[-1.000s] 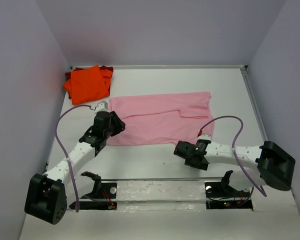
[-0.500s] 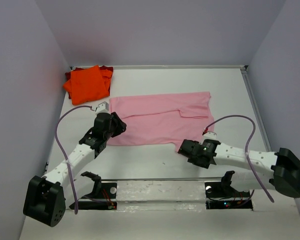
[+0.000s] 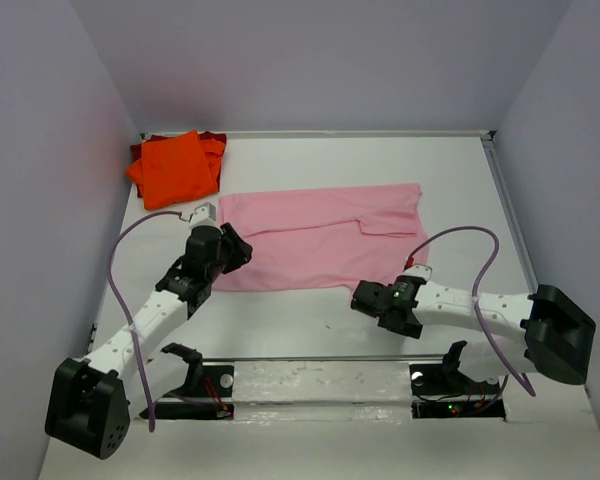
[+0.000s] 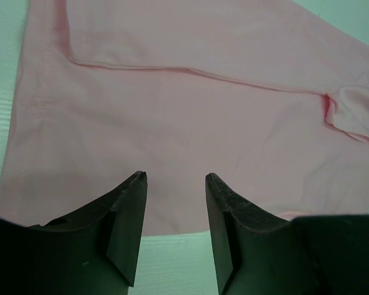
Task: Fold and stack the t-shirts
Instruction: Fold the tshirt
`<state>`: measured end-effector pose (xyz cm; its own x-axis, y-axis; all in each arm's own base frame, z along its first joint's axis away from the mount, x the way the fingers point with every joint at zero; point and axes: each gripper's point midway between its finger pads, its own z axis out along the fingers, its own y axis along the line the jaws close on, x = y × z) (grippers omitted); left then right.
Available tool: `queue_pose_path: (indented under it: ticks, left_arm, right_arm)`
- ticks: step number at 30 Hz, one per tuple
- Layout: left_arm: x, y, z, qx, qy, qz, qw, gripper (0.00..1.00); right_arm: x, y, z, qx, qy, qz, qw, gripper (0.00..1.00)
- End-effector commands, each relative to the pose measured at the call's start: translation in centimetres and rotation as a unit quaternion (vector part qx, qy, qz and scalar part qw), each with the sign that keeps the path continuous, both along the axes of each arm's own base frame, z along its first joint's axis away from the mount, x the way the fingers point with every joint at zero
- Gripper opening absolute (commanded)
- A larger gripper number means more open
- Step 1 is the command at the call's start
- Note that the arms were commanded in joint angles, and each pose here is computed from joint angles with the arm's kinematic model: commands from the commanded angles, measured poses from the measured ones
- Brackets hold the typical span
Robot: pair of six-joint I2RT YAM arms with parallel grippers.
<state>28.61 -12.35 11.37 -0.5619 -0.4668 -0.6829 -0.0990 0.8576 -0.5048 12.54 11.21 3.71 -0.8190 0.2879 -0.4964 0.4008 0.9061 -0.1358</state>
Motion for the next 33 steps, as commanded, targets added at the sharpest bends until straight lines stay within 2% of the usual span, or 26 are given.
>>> queue_pose_path:
  ticks: [1, 10, 14, 26, 32, 33]
  left_arm:
    - [0.1, -0.2, 1.0, -0.005, -0.026, -0.005, 1.0, 0.52]
    - [-0.1, -0.4, 1.2, -0.011, -0.031, -0.01, 0.999, 0.52]
    - [-0.1, -0.6, 1.3, -0.014, -0.034, -0.012, 0.999, 0.52]
    - [-0.3, -0.7, 1.8, -0.02, -0.042, -0.017, 0.999, 0.52]
    - [-0.2, -0.9, 2.0, -0.025, -0.048, -0.019, 0.998, 0.52]
    - [-0.2, -1.0, 2.1, -0.026, -0.049, -0.02, 0.998, 0.52]
  right_arm:
    - [1.2, 0.2, 1.7, -0.01, -0.032, -0.005, 0.999, 0.54]
    - [0.8, 0.9, 0.0, -0.008, -0.011, 0.004, 1.0, 0.54]
    - [0.4, 1.0, -1.2, -0.015, 0.007, 0.003, 1.0, 0.5]
    - [-0.2, 1.2, -1.5, -0.003, 0.024, 0.015, 1.0, 0.46]
    - [-0.4, 1.2, -1.8, -0.012, 0.035, 0.026, 0.999, 0.36]
    - [-0.4, 1.2, -1.8, -0.011, 0.035, 0.029, 0.999, 0.28]
